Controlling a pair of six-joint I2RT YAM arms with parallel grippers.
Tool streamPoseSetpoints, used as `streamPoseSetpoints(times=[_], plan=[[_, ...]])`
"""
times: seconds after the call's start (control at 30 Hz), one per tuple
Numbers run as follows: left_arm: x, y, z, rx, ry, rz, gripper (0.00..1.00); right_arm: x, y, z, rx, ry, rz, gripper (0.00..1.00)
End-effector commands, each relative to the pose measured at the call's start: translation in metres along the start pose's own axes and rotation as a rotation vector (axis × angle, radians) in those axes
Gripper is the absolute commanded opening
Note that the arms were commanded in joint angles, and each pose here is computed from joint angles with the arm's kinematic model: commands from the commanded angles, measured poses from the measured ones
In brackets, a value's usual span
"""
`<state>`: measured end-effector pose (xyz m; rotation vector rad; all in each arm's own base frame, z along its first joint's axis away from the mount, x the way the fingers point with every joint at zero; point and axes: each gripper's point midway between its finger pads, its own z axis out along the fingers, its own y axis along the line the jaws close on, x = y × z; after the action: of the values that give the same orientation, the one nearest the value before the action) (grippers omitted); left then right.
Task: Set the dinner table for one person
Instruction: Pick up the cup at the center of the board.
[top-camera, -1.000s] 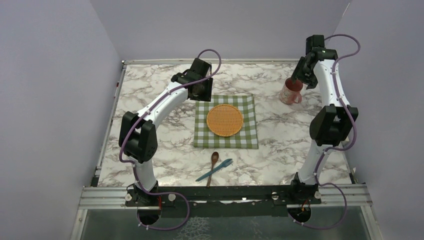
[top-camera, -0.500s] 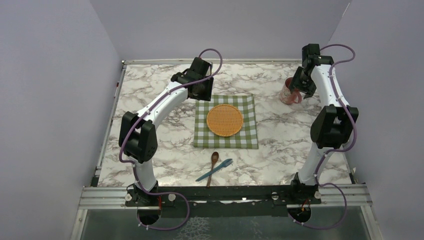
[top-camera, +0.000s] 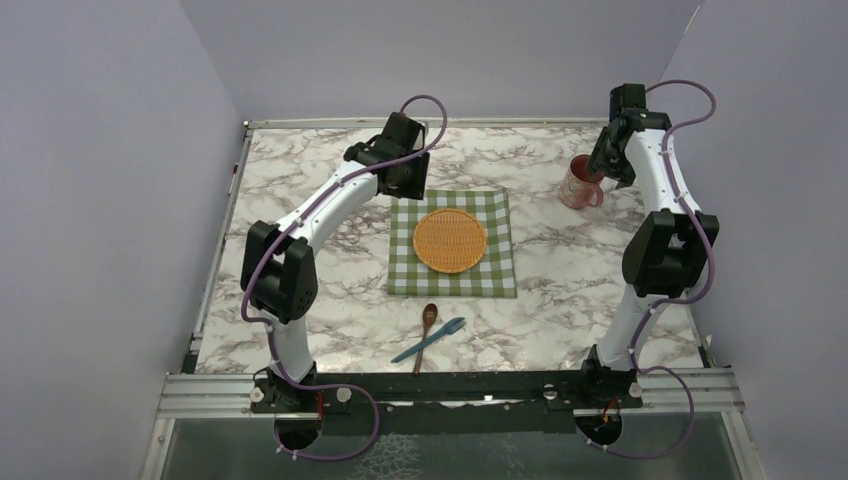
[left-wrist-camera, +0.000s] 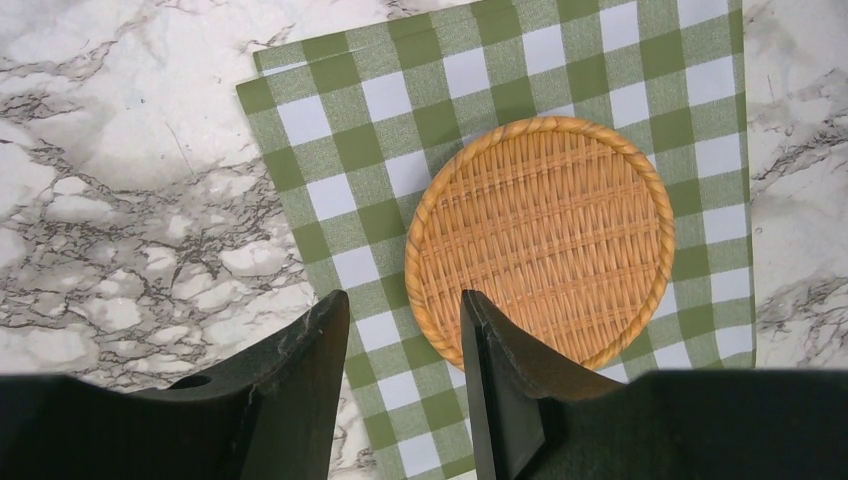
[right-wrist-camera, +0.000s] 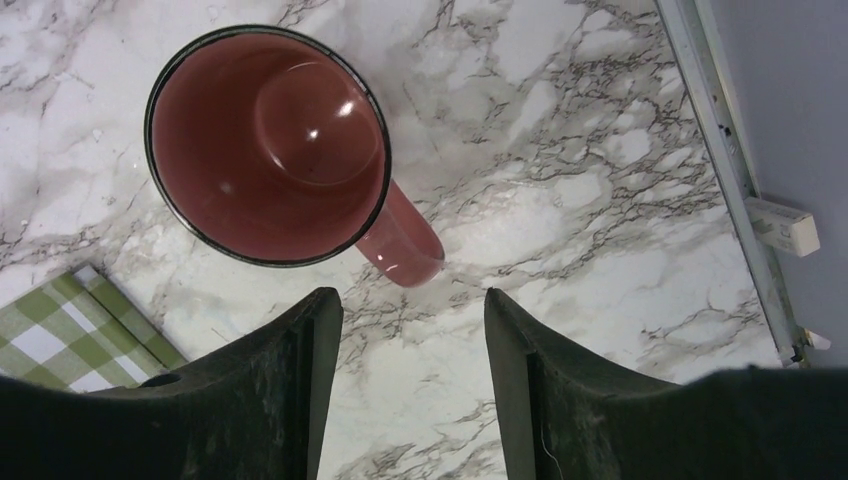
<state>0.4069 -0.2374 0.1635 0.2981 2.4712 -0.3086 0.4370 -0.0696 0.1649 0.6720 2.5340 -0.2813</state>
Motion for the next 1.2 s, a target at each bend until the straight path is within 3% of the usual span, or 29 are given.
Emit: streamPoseSetpoints(times=[0.0,0.83,1.17], plan=[[-0.011,-0.008,0.001,0.029,-0.024,0.008,0.48,-0.019,-0.011,0.002,0.010,-0.060,0.008,0.58],[-0.013,-0.006,0.011,0.014,-0.011,0.017,0.48,-0.012,0.011,0.050,-0.033,-0.011,0.065,0.40],[-0.010,-0.005,0.015,0.011,0.002,0.019,0.48,-0.002,0.014,0.065,-0.030,0.023,0.083,0.26]])
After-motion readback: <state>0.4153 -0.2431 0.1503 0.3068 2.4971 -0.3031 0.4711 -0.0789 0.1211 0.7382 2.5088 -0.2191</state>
